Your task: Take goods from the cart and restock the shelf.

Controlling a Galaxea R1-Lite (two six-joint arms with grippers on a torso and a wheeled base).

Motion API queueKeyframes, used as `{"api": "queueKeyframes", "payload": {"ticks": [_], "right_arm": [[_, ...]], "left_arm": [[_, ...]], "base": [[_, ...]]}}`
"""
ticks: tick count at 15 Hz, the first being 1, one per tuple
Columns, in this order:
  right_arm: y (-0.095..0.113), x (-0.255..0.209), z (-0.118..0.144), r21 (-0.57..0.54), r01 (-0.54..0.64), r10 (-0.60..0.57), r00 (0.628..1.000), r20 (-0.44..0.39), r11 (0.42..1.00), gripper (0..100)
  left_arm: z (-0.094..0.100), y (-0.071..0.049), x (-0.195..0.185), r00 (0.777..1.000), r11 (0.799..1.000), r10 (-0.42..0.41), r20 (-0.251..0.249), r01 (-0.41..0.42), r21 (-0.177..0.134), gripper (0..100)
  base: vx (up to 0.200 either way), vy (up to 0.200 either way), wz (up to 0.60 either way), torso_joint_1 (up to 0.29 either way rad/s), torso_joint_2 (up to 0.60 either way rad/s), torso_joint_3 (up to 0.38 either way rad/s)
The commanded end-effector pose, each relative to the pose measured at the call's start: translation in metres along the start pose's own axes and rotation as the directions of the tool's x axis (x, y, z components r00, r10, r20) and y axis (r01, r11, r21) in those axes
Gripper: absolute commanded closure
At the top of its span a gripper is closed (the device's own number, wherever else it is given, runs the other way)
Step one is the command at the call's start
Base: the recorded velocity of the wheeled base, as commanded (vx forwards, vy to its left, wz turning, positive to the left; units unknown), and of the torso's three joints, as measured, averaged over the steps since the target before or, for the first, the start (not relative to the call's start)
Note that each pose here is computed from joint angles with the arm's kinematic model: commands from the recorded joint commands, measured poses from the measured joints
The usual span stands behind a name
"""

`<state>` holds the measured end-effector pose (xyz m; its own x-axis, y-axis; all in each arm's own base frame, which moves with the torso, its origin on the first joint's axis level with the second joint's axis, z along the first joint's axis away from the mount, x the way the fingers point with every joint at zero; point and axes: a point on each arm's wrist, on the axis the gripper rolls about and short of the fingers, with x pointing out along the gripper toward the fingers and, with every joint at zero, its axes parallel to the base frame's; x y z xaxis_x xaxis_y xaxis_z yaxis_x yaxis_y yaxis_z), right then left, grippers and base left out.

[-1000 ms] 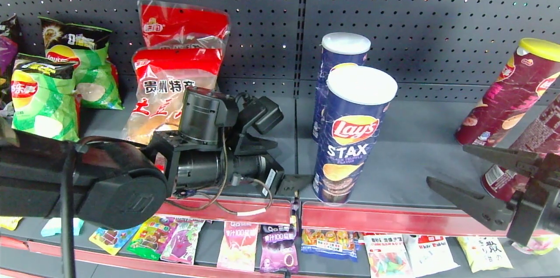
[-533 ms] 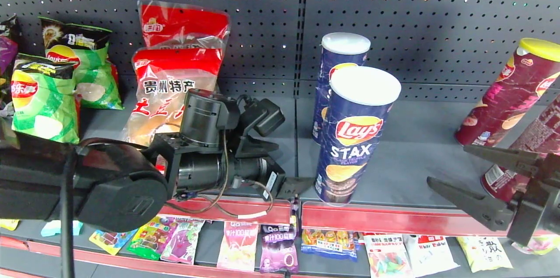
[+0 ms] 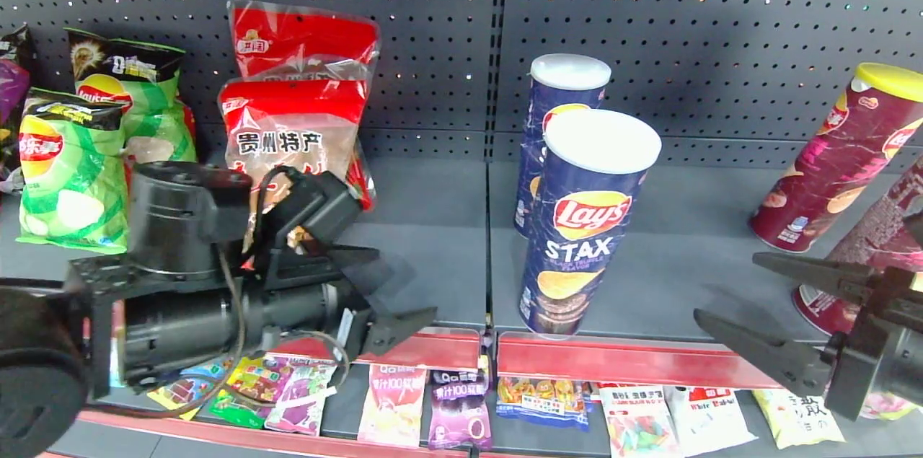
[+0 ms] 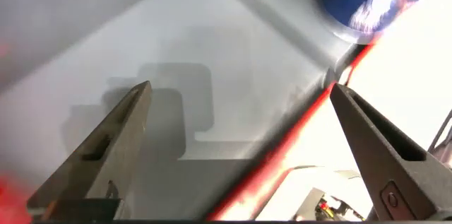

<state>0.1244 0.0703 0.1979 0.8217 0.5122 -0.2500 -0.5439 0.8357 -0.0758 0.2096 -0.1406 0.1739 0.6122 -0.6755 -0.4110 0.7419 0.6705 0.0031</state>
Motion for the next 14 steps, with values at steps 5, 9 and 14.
{"api": "queueKeyframes", "payload": {"ticks": [5,9,14], "right_arm": [[0.005,0.040,-0.007,-0.017,0.029,-0.031,0.990,-0.136,0.999,0],[0.005,0.052,-0.013,-0.020,0.028,-0.032,0.982,-0.186,0.999,0],[0.006,0.066,-0.009,-0.021,0.020,-0.023,0.980,-0.198,1.000,0]], "left_arm": [[-0.024,-0.006,-0.075,0.992,0.994,0.104,0.067,-0.102,-0.027,0],[-0.036,-0.009,-0.095,0.985,0.986,0.151,0.079,-0.145,-0.077,0],[-0.038,-0.008,-0.098,0.983,0.984,0.163,0.083,-0.156,-0.083,0]], "base": [[0.000,0.000,0.00,0.000,0.00,0.000],[0.000,0.000,0.00,0.000,0.00,0.000],[0.000,0.000,0.00,0.000,0.00,0.000]]}}
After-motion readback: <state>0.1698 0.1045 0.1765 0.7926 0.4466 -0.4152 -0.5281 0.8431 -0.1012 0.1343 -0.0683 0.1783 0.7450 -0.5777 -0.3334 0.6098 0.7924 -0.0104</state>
